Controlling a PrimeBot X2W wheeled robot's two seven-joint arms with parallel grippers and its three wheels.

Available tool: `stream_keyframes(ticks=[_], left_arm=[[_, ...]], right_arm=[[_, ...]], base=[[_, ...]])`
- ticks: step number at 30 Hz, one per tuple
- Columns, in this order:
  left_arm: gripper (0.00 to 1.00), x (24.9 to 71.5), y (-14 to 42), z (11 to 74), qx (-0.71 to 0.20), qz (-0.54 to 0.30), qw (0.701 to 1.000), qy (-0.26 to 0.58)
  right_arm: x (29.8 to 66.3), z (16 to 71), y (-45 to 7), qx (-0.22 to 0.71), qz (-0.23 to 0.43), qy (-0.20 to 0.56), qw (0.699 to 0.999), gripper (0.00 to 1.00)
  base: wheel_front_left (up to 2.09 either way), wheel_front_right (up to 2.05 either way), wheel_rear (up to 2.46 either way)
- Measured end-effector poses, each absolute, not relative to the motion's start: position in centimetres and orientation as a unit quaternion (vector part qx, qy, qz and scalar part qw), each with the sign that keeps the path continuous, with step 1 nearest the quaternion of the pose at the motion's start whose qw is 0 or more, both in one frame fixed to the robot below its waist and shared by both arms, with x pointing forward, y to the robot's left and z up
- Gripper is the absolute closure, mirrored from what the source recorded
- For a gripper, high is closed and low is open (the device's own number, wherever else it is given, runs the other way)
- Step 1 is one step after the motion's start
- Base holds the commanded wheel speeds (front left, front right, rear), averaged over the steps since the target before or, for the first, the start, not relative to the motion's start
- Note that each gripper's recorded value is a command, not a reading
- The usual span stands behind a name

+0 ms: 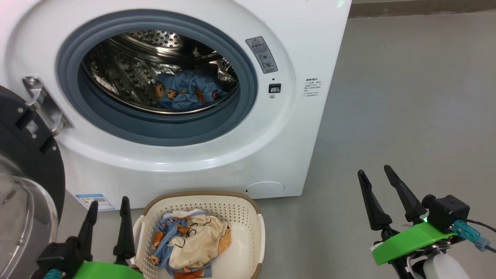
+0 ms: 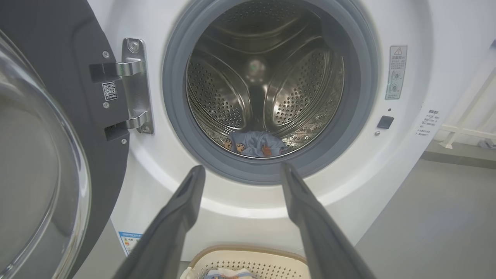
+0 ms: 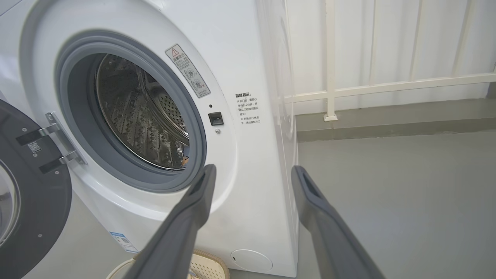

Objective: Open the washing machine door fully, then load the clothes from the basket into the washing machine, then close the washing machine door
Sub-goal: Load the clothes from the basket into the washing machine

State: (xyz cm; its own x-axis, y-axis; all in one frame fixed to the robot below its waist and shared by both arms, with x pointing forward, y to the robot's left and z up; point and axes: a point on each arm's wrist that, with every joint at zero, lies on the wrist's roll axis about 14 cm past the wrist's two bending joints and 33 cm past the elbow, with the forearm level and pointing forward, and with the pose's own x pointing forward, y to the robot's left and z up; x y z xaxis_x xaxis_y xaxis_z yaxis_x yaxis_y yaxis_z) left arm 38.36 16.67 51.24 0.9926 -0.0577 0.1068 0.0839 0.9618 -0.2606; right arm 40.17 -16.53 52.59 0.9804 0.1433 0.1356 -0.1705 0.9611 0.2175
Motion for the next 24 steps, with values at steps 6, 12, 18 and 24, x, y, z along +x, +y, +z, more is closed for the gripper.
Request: stream_keyframes(ticks=[6, 12, 18, 24], left_arm=[[0.00, 38.4, 16.4, 49.1, -0.136, -0.034, 0.990, -0.017], [0.00, 38.7, 16.1, 47.1, -0.137, -0.034, 0.990, 0.014], [0.00, 39.7, 15.6, 45.6, -0.136, -0.043, 0.989, 0.037], [0.00, 41.0, 15.1, 44.4, -0.135, -0.054, 0.988, 0.053]], right_arm=[[40.2, 52.1, -16.5, 0.115, 0.079, -0.052, 0.989, 0.00], [40.4, 51.1, -16.8, 0.116, 0.073, -0.040, 0.990, 0.00], [40.9, 50.3, -16.9, 0.119, 0.066, -0.030, 0.990, 0.00], [41.7, 49.6, -16.8, 0.122, 0.062, -0.023, 0.990, 0.00]], base=[[0.00, 0.00, 0.00], [0.00, 0.00, 0.00], [0.00, 0.00, 0.00], [0.00, 0.00, 0.00]])
